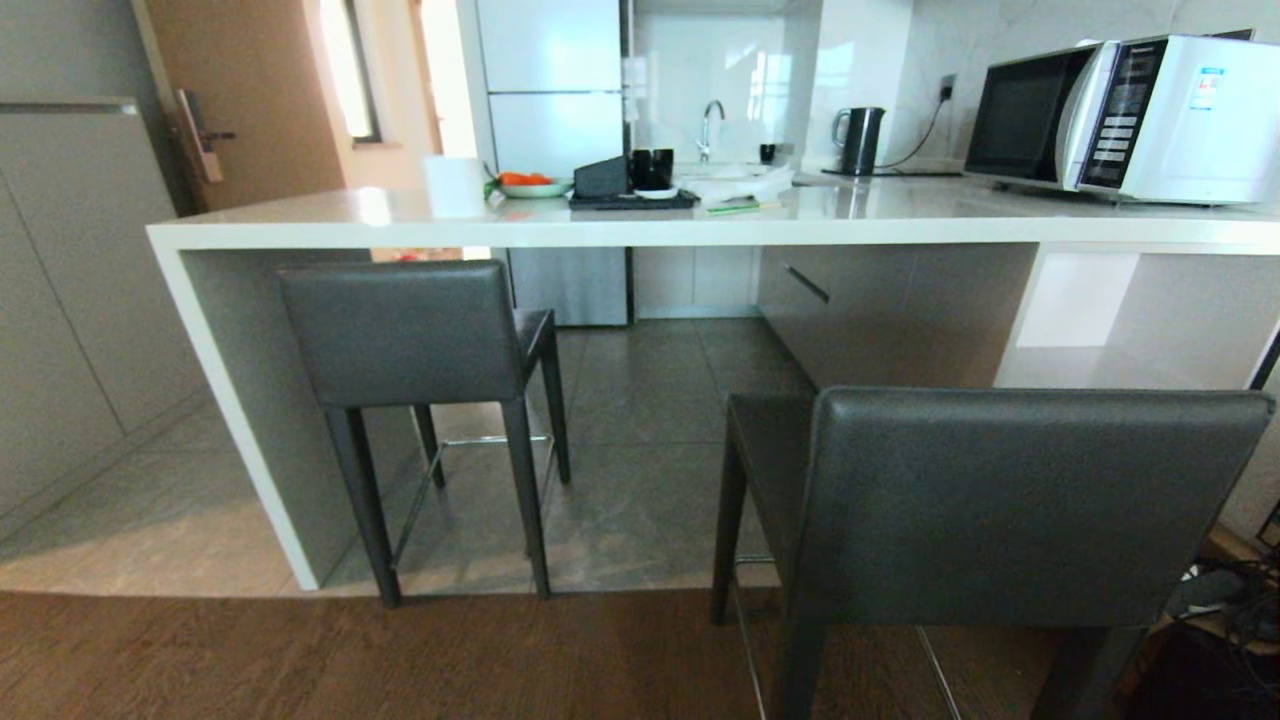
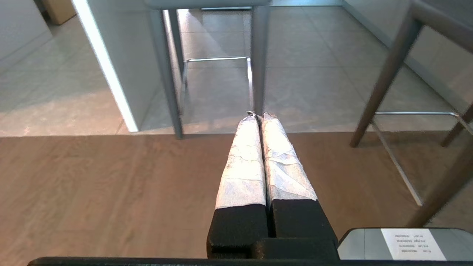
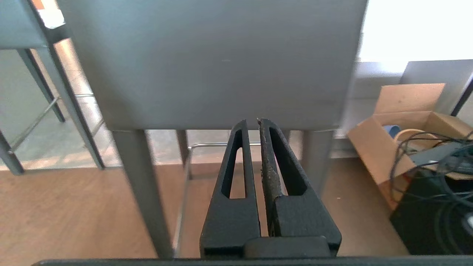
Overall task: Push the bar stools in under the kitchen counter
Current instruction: Pull the gray chair out from under the dining table
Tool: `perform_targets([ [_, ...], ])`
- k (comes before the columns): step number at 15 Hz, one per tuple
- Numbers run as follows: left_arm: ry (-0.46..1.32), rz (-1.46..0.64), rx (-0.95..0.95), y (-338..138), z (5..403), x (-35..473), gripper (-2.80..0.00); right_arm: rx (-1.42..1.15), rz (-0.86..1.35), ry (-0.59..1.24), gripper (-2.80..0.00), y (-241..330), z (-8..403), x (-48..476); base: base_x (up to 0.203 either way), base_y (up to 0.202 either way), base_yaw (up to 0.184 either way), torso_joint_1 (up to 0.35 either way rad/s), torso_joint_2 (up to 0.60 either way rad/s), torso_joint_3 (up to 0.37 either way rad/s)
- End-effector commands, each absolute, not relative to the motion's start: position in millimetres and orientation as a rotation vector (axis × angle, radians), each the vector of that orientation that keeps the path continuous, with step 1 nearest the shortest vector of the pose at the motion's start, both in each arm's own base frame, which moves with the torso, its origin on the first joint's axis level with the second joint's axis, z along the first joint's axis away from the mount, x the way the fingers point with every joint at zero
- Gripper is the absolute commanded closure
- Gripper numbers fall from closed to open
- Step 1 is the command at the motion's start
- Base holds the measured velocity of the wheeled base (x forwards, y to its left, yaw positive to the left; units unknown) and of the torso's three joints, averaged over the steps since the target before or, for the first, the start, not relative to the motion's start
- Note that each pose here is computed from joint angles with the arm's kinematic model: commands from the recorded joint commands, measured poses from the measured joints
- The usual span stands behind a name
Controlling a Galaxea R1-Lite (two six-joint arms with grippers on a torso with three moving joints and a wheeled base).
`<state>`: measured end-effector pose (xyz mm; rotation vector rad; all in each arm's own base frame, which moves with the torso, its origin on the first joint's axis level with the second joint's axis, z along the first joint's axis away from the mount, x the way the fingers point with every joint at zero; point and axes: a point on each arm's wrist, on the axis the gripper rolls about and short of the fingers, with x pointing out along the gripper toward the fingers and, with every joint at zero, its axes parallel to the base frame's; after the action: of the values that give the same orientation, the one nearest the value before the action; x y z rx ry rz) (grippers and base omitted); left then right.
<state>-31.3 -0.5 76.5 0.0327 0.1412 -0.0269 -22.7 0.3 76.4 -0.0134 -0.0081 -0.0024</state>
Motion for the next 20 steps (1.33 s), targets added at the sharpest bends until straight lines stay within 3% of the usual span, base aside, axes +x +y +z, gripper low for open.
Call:
perform_targets([
  [1, 0.141, -0.027, 0.032, -0.5, 76.3, -31.5, 0.00, -0.014, -0.002, -0.002, 0.00, 0.3, 74.9, -22.3, 0.000, 0.196, -0.003, 0.002, 0.00, 0.007],
  [20, 0.141, -0.027, 0.032, -0.6, 76.3, -31.5, 0.00, -0.012, -0.002, -0.003, 0.00, 0.3, 75.2, -22.3, 0.000, 0.196, -0.001, 0.003, 0.00, 0.003],
])
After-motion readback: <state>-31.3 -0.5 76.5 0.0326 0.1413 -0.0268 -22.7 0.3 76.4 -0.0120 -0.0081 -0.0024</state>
